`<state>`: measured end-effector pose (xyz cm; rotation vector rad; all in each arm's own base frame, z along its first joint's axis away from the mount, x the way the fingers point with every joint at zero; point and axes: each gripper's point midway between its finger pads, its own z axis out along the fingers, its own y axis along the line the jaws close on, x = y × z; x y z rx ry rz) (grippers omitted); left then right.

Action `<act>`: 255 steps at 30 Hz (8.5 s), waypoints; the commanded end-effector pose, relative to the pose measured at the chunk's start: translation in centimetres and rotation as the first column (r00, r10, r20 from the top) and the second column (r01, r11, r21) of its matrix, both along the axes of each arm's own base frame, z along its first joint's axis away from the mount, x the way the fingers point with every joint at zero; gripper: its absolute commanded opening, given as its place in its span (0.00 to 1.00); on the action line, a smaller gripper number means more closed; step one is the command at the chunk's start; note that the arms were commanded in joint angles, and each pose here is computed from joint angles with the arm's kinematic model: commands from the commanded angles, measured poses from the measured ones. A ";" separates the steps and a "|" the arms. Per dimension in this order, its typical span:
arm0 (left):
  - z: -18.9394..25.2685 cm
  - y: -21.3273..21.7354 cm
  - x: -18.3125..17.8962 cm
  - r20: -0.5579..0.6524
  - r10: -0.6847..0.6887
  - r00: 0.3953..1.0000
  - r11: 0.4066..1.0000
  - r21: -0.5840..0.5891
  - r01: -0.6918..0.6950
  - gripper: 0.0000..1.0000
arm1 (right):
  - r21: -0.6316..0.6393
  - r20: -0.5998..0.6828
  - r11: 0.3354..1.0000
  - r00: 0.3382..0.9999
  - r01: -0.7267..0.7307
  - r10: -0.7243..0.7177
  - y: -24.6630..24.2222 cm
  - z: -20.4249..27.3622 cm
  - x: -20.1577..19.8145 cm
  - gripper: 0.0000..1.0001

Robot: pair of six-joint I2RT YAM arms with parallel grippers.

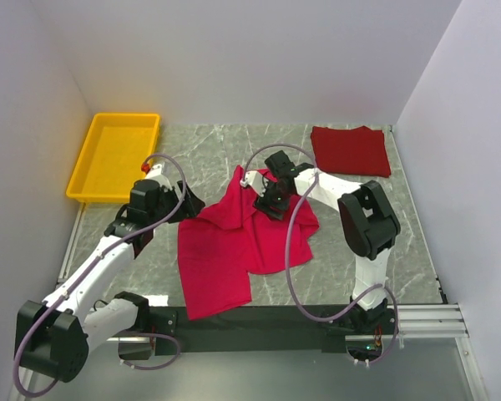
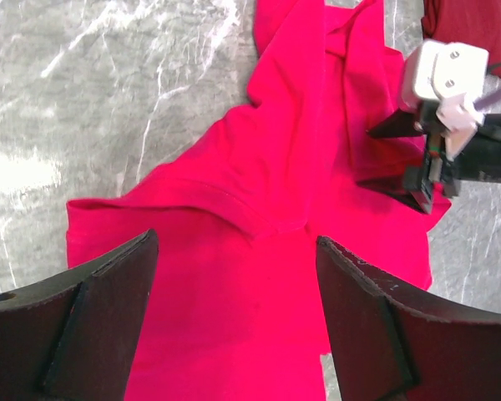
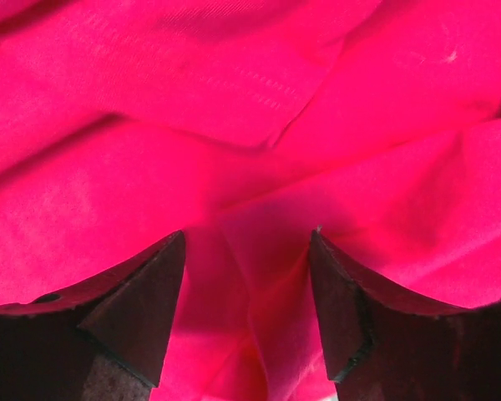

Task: Fold and stack the t-shirts
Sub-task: Flatten the tshirt out

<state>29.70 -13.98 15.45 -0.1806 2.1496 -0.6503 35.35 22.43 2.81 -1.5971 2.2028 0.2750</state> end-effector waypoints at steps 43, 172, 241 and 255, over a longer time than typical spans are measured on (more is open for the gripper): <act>-1.3 -2.1 -0.1 -0.007 -0.103 0.995 0.993 -0.062 0.102 0.80 | 0.191 -0.002 0.971 0.989 0.145 -0.147 1.9 5.1 1.8 0.46; 1.4 -3.3 8.5 0.066 -0.158 0.985 0.982 -0.089 0.164 0.01 | 0.498 -0.182 0.751 0.899 0.434 -0.399 -6.4 12.1 2.1 0.59; -9.7 -8.6 0.5 -0.415 -0.073 0.907 0.997 -0.022 0.070 0.05 | 0.495 -0.195 0.756 0.903 0.428 -0.384 -6.3 12.1 1.6 0.59; -1.2 -6.9 9.2 -0.248 -0.016 0.969 0.950 -0.305 -0.062 0.01 | 0.499 -0.196 0.754 0.903 0.427 -0.382 -6.2 12.3 1.6 0.59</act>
